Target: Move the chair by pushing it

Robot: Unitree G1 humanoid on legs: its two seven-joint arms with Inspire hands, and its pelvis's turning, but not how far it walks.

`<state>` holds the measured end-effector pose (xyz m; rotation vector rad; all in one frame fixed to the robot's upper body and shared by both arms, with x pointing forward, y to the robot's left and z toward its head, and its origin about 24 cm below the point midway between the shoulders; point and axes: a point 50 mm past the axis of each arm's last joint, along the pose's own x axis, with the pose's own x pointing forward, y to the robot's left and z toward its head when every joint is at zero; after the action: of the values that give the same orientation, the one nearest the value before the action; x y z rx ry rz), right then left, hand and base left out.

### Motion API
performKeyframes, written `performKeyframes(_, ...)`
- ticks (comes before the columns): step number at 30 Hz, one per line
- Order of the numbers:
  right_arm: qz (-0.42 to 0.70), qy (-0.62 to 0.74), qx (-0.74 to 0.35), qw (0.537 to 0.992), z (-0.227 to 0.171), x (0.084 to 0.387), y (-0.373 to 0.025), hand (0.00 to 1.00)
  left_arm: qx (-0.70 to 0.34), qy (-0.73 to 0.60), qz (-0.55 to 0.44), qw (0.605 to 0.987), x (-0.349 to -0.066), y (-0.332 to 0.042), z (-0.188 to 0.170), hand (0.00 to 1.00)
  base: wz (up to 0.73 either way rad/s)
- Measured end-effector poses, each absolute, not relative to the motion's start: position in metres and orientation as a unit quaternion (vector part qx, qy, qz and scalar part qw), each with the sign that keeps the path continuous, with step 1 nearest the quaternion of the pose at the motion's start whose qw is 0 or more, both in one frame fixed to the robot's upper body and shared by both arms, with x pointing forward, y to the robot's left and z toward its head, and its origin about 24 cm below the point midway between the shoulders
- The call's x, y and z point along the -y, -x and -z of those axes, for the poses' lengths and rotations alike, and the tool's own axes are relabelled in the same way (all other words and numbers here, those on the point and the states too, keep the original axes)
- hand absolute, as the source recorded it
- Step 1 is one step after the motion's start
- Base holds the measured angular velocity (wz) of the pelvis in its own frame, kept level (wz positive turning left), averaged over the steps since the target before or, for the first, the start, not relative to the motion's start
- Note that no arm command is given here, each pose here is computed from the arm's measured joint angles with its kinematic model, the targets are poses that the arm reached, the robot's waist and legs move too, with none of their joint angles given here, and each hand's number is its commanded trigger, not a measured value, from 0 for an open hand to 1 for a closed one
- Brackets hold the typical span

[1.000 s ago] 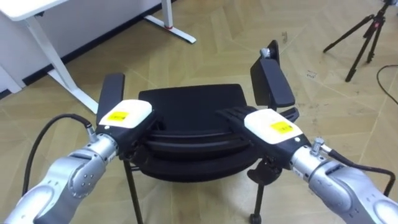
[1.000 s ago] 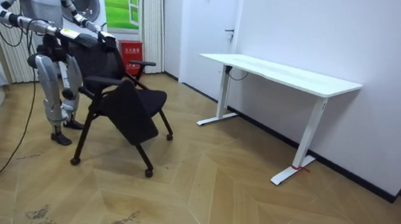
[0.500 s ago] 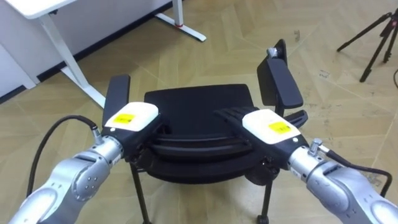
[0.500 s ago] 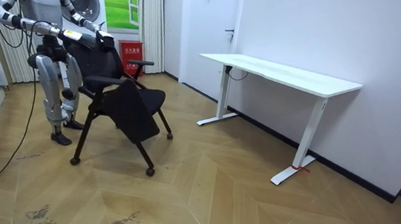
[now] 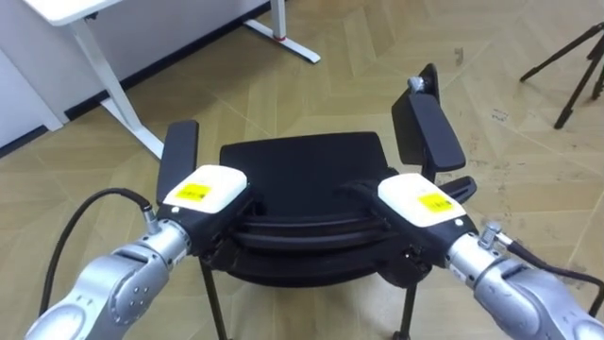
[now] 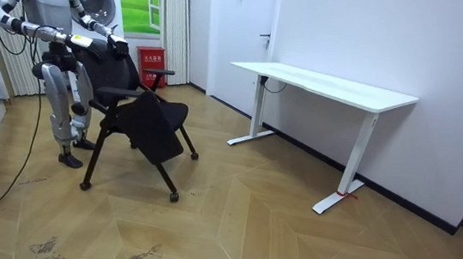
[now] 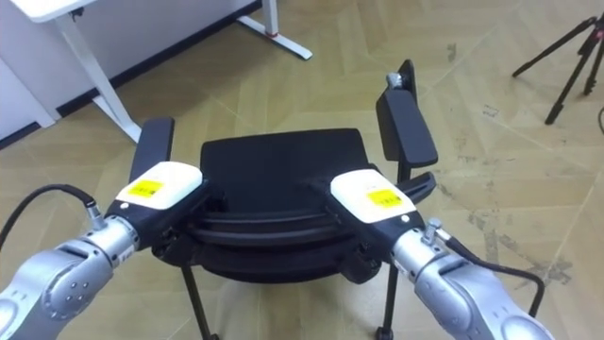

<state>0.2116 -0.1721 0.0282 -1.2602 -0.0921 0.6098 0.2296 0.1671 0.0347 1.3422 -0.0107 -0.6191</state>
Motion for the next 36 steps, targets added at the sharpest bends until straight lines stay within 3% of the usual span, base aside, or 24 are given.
performKeyframes(3, -0.260, 0.567, 0.042, 0.781, -0.0245, 0.1720, -0.2164, 1.00, 0.009, -0.610, 0.294, 0.736, -0.1641, -0.2282, -0.0357, 1.00, 0.02)
performKeyframes(36, -0.249, 0.579, 0.059, 0.774, -0.0178, 0.1744, -0.2141, 1.00, 0.018, -0.608, 0.303, 0.734, -0.1616, -0.2265, -0.0363, 1.00, 0.00)
